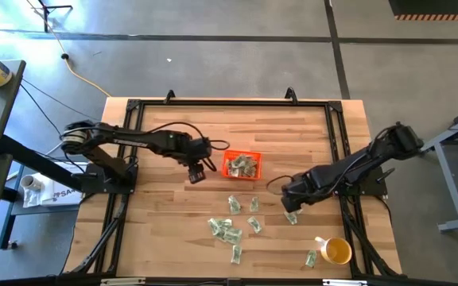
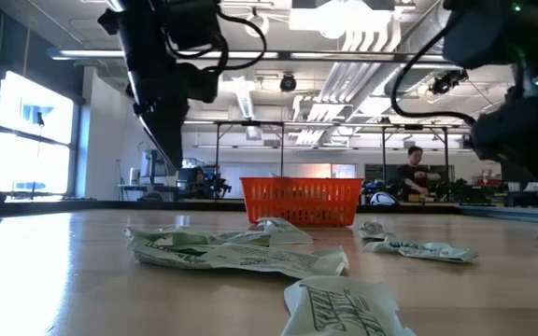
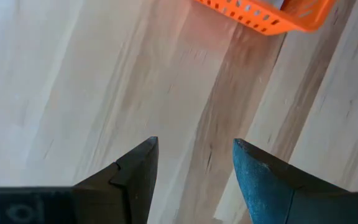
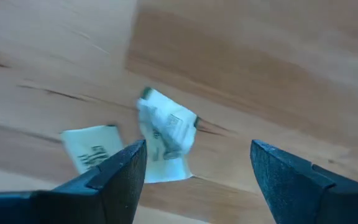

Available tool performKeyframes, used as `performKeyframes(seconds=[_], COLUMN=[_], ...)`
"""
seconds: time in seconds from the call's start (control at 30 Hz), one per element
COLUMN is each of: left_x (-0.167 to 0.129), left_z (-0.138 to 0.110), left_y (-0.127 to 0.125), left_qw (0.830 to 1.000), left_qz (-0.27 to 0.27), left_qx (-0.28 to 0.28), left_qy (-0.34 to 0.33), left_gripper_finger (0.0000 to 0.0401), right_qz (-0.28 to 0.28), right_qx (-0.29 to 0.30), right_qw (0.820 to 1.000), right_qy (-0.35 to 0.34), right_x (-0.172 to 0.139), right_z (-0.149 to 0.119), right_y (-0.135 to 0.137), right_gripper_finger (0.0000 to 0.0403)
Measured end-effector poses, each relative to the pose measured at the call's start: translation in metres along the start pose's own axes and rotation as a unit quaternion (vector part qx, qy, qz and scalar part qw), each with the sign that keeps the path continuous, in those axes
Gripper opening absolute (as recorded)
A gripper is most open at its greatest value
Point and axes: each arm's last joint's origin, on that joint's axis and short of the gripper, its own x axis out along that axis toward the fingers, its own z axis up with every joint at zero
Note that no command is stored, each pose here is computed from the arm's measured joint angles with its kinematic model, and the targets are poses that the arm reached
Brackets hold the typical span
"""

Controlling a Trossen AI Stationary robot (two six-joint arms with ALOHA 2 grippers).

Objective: Pick and place Stevia / Truvia into bins
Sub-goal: Put the stevia packet into the orange bin

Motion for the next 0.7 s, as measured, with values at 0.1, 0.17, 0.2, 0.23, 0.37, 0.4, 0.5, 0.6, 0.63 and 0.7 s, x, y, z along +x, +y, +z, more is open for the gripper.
performKeyframes(seconds=[0.1,0.17,0.2,0.23,0.37,0.4,0.5,0.6,0.63,0.7], left_x=[-0.003,-0.005,-0.005,-0.006,-0.009,-0.010,-0.010,-0.010,-0.010,-0.010], left_z=[-0.010,-0.013,-0.015,-0.017,-0.016,-0.016,-0.016,-0.016,-0.016,-0.016], left_y=[0.003,0.004,0.004,0.005,0.005,0.005,0.006,0.006,0.006,0.006], left_qw=[1.000,1.000,1.000,1.000,1.000,1.000,1.000,1.000,1.000,1.000], left_qz=[-0.002,-0.004,-0.003,-0.002,-0.004,-0.004,0.005,0.010,0.010,0.010], left_qx=[-0.001,-0.002,-0.003,-0.003,-0.004,-0.004,0.000,0.000,0.000,0.000], left_qy=[-0.007,-0.016,-0.013,-0.010,-0.020,-0.022,-0.025,-0.026,-0.026,-0.025], left_gripper_finger=[0.0241,0.0241,0.0241,0.0241,0.0241,0.0241,0.0241,0.0241,0.0241,0.0241], right_qz=[-0.005,-0.008,-0.011,-0.012,-0.011,-0.009,-0.005,0.010,0.016,0.033], right_qx=[0.013,0.018,0.022,0.023,0.027,0.027,0.035,0.042,0.043,0.042], right_qw=[1.000,1.000,1.000,1.000,0.999,1.000,0.999,0.999,0.999,0.997], right_qy=[0.012,0.019,0.019,0.017,0.015,0.013,0.005,-0.001,-0.011,-0.056], right_x=[0.011,0.016,0.018,0.018,0.019,0.019,0.018,0.015,0.012,0.004], right_z=[-0.001,0.000,0.000,0.001,0.004,0.004,0.008,0.013,0.014,0.018], right_y=[0.006,0.009,0.012,0.014,0.020,0.021,0.021,0.023,0.024,0.030], right_gripper_finger=[0.0271,0.0256,0.0246,0.0234,0.0166,0.0146,0.0078,0.0018,0.0012,0.0019])
